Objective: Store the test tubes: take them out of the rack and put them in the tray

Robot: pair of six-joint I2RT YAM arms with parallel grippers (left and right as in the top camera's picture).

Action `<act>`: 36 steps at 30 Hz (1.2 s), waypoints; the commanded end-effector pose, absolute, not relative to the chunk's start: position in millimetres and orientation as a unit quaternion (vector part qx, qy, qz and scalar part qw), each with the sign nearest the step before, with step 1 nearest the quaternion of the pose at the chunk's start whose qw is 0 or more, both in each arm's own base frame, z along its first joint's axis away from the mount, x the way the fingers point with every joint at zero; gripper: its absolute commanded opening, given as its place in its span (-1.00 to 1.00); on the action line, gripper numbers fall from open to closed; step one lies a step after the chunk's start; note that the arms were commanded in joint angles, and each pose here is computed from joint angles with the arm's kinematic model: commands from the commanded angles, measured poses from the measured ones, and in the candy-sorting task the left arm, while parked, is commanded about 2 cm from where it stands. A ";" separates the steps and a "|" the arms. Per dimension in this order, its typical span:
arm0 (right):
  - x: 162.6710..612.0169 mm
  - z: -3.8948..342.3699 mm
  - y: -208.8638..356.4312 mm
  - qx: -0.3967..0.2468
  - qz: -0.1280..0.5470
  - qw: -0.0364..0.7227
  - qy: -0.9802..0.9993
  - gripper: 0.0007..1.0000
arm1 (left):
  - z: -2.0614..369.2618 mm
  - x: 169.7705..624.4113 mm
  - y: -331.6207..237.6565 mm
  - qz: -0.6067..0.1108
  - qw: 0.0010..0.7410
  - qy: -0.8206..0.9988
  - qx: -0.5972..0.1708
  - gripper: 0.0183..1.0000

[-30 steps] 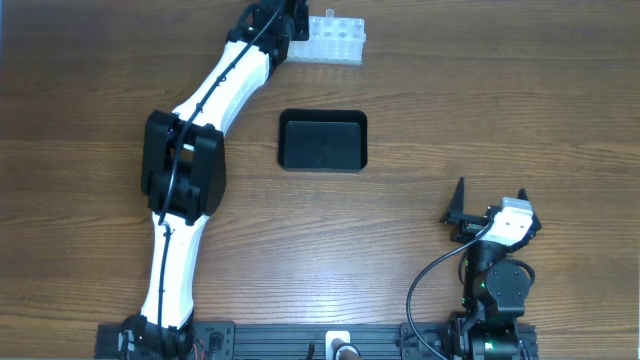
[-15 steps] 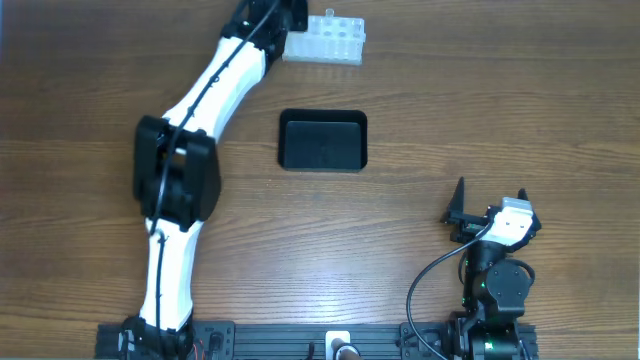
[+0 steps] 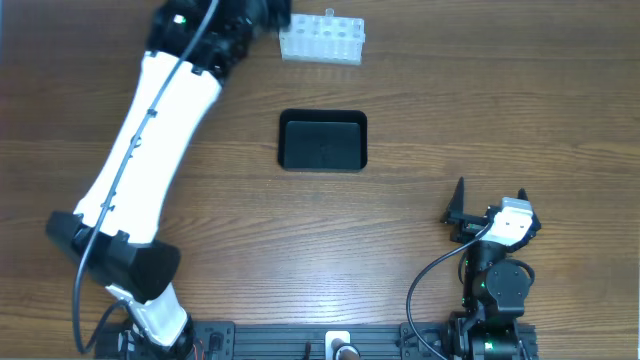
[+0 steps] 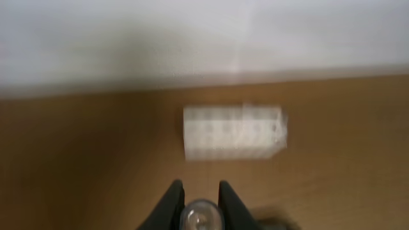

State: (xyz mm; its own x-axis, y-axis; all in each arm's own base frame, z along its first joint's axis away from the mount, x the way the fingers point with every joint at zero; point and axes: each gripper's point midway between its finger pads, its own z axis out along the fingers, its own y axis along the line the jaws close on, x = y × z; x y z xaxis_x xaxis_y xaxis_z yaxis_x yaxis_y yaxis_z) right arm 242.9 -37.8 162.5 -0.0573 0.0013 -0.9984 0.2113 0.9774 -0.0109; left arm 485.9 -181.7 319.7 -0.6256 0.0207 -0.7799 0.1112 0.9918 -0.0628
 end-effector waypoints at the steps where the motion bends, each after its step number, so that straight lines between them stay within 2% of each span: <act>1: 242.3 161.8 -39.4 0.078 -0.079 0.684 0.721 0.98 | 222.6 450.3 -197.4 -0.040 0.272 0.961 -0.033 -0.95; 6: 242.3 161.8 -39.4 0.078 -0.079 0.684 0.721 0.98 | 159.5 438.6 -208.3 0.001 0.199 0.980 -0.012 -0.96; 12: 242.3 161.8 -39.4 0.078 -0.079 0.684 0.721 0.99 | 120.2 440.0 -209.1 0.022 0.162 0.986 -0.008 -0.95; 26: 242.3 161.7 -39.4 0.078 -0.079 0.683 0.721 0.98 | 69.4 436.9 -208.2 0.047 0.114 0.992 -0.003 -0.96; 36: 242.3 161.8 -39.4 0.078 -0.079 0.684 0.721 0.98 | 47.9 432.3 -209.3 0.046 0.086 0.995 -0.001 -0.96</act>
